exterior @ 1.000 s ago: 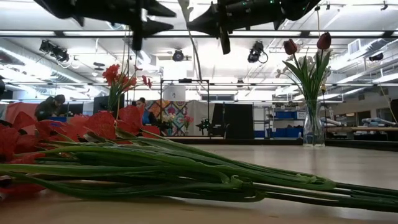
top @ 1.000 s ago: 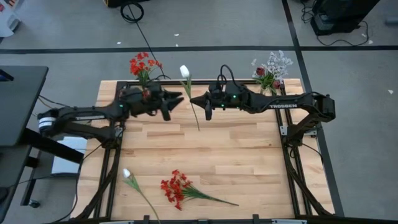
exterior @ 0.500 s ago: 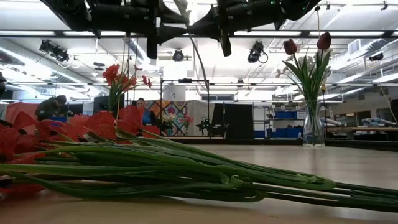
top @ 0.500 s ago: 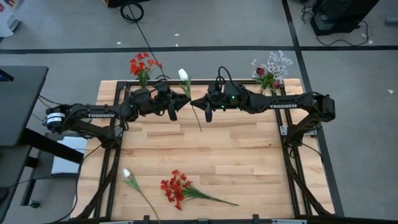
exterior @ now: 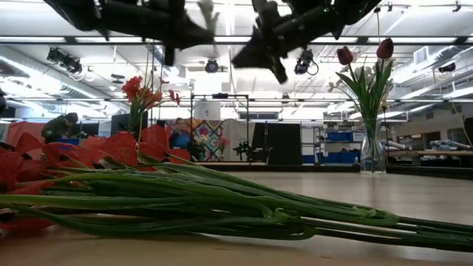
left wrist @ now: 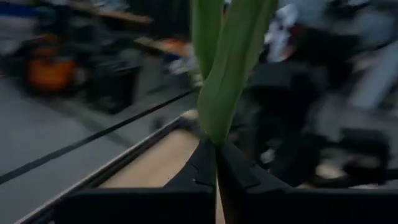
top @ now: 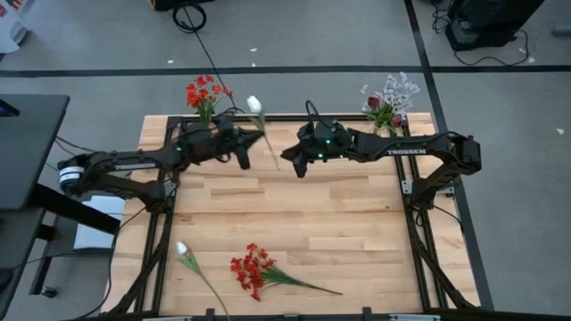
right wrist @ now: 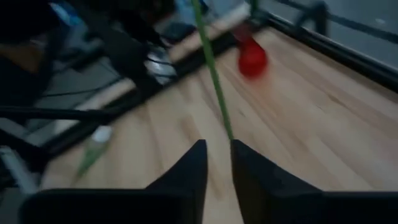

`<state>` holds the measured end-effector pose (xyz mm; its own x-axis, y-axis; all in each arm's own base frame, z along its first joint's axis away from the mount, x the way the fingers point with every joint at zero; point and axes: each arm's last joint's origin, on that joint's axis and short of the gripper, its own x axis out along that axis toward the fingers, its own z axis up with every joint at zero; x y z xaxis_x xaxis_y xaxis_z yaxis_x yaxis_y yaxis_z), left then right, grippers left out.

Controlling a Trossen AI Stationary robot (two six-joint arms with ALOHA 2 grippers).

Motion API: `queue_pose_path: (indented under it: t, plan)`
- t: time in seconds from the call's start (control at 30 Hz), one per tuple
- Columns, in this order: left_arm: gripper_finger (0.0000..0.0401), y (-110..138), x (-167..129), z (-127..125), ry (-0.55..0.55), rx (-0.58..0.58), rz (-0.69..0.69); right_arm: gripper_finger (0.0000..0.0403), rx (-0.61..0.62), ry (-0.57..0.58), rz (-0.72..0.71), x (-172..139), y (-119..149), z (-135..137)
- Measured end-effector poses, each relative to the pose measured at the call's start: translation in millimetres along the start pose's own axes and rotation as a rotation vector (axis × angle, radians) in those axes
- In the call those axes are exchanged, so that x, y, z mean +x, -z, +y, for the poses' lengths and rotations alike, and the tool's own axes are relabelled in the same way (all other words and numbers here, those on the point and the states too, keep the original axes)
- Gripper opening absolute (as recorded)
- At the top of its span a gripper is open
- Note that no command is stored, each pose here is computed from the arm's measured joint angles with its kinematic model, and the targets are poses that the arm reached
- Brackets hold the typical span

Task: Sort flowers into vase by color
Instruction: Put the top white flower into the red vase

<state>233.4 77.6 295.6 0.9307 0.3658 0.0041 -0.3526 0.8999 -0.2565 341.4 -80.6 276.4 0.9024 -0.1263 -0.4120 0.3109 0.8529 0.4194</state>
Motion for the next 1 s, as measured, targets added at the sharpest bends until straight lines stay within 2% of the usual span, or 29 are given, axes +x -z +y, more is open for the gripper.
queue_pose_path:
  t: [0.1,0.27,0.4,0.5,0.7,0.9,1.0]
  plan:
    - [0.0003,-10,-25,9,-0.128,0.036,0.04,0.0104,0.02,0.068,0.064,-4,6,-4]
    - [0.0001,-35,-85,22,-0.36,0.106,0.002,0.0125,0.019,0.11,0.144,-5,16,-3]
    - [0.0001,-32,-123,32,-0.584,0.127,0.063,0.0125,0.01,0.13,0.139,-4,17,-1]
    - [0.0001,-31,-139,37,-0.727,0.148,0.059,0.0125,0.011,0.13,0.123,-4,16,-1]
    - [0.0,-36,-141,44,-0.822,0.229,-0.023,0.0125,0.019,0.133,0.112,-4,13,-6]
    - [0.0,-25,-135,54,-0.838,0.216,-0.098,0.0125,0.029,0.136,0.111,-4,11,-9]
    - [0.0,-23,-135,56,-0.847,0.216,-0.088,0.0125,0.04,0.133,0.113,-4,12,-8]
